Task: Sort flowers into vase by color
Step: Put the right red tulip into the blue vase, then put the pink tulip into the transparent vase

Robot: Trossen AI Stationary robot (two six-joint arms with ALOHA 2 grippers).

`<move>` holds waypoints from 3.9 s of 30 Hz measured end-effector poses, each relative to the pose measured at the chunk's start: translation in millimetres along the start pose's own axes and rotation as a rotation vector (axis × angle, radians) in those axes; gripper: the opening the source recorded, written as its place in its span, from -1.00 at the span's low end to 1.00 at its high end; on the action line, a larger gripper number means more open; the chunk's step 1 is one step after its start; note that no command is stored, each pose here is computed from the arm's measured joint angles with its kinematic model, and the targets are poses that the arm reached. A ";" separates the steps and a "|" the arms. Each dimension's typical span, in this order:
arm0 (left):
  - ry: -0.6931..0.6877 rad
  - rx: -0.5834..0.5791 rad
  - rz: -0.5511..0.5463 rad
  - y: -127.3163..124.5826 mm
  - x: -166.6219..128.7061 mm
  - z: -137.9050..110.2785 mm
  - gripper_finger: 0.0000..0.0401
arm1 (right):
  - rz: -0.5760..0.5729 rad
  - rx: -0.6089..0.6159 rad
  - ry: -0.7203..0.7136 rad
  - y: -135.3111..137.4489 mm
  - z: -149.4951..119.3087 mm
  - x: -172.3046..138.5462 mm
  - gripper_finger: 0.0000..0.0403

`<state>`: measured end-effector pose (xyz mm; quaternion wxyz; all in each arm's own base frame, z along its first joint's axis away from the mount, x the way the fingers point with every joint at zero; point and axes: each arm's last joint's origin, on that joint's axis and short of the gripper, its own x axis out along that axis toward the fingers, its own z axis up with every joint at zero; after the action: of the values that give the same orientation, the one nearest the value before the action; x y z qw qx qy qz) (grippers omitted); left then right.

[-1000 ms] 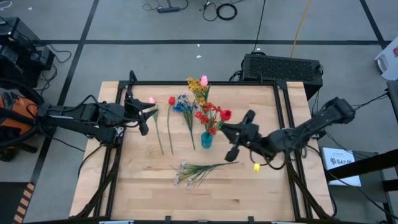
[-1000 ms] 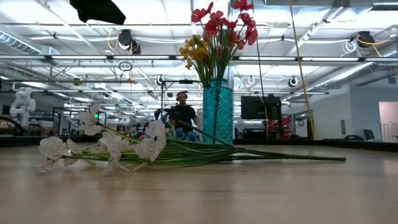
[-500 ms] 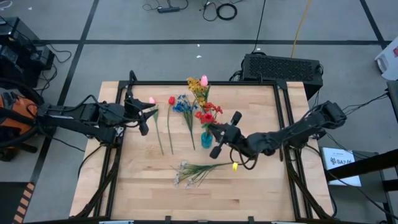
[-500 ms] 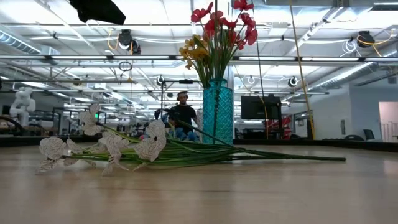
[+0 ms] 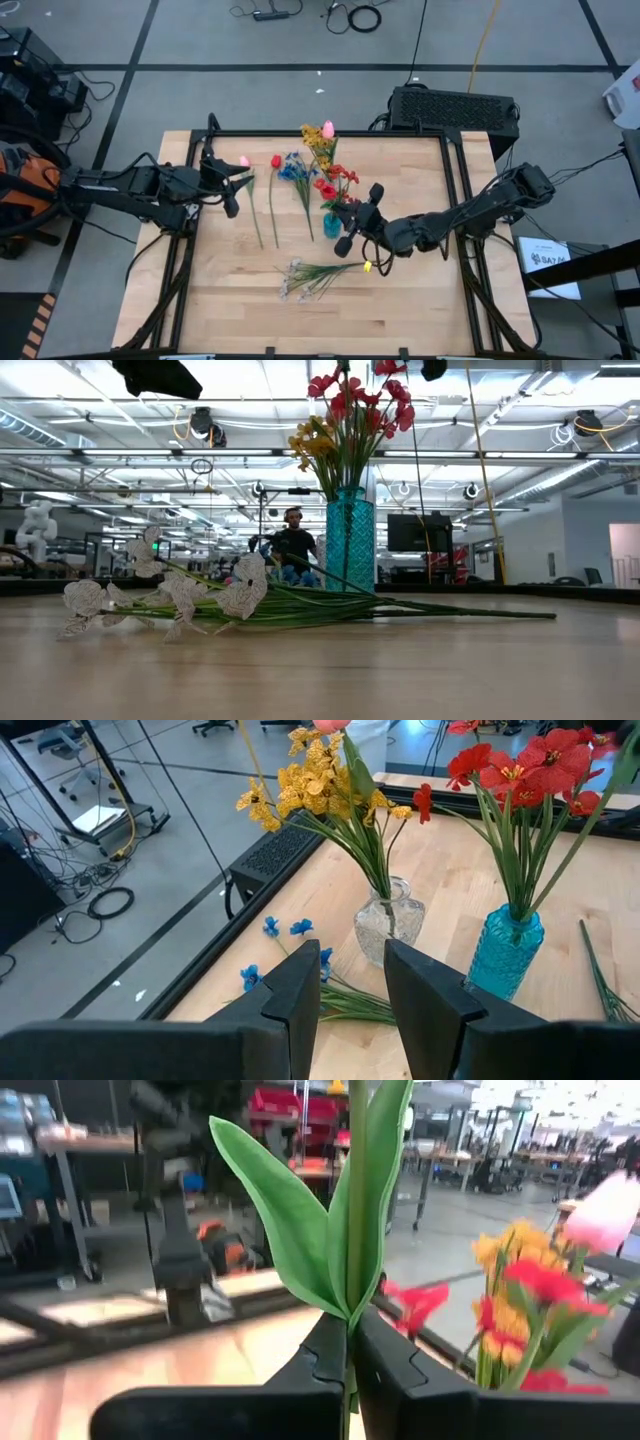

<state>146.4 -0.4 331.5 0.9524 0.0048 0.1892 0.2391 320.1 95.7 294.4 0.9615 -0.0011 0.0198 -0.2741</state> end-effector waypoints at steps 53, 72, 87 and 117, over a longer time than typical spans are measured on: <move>-0.005 -0.005 0.001 0.0 -0.1 0.5 -0.39 | 0.072 -0.025 0.083 -30.4 25.4 -24.1 -0.49; -0.112 -0.079 0.012 -0.6 -0.5 12.1 -0.39 | 0.167 0.053 -0.016 -75.9 76.6 -67.2 -0.49; -0.111 -0.077 0.020 -0.4 -0.5 11.9 -0.39 | -0.127 0.158 0.013 -103.4 77.2 -75.2 -0.49; 0.010 -0.503 0.232 1.7 23.7 -4.0 -0.39 | -0.209 0.451 0.978 -123.5 -10.3 -84.8 -0.49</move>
<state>163.5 11.6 319.5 0.8889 -0.2115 0.1267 0.3862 182.7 35.6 288.9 0.7844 0.3304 0.4050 -0.3341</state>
